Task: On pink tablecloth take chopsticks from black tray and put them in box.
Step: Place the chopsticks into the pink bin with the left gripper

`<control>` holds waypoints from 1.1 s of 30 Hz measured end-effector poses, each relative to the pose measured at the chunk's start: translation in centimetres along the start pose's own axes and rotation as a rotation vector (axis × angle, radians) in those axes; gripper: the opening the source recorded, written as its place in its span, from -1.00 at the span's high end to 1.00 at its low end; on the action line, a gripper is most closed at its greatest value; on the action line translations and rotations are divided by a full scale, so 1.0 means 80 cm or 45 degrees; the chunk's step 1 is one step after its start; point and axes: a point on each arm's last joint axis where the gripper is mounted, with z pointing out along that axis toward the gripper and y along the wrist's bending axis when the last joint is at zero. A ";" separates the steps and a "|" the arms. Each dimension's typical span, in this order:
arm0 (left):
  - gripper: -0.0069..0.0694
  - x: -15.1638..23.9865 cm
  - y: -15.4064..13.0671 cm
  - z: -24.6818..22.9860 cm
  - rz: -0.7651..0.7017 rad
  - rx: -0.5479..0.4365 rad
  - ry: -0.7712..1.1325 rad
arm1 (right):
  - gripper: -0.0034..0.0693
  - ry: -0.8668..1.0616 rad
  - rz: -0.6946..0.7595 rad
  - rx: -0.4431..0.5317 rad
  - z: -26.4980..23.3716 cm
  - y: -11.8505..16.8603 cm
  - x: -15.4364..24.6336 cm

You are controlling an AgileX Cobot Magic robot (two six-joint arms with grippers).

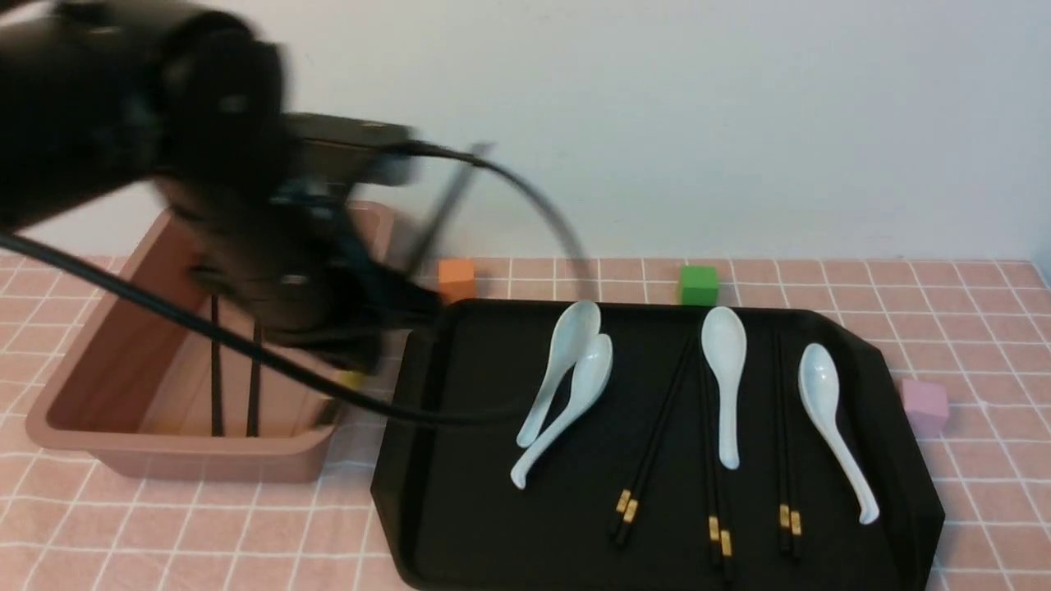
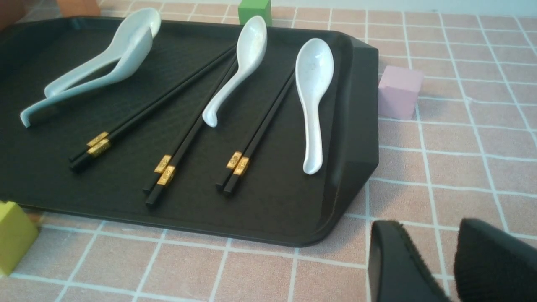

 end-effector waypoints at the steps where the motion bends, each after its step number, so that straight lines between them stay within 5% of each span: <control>1: 0.50 -0.001 0.031 0.006 -0.086 -0.054 0.006 | 0.25 0.000 0.000 0.000 0.000 0.000 0.000; 8: 0.50 -0.022 0.100 0.038 -0.294 -0.127 -0.087 | 0.25 0.000 0.000 0.000 0.000 0.000 0.000; 22: 0.47 -0.031 0.111 0.107 -0.344 -0.130 -0.005 | 0.25 0.000 0.001 0.000 0.000 0.000 0.000; 28: 0.07 -0.032 0.111 0.107 -0.352 -0.122 -0.005 | 0.25 0.000 0.001 0.000 0.000 0.000 0.000; 33: -0.08 -0.030 0.108 0.075 -0.358 -0.111 -0.042 | 0.25 0.000 0.000 0.000 0.000 0.000 0.000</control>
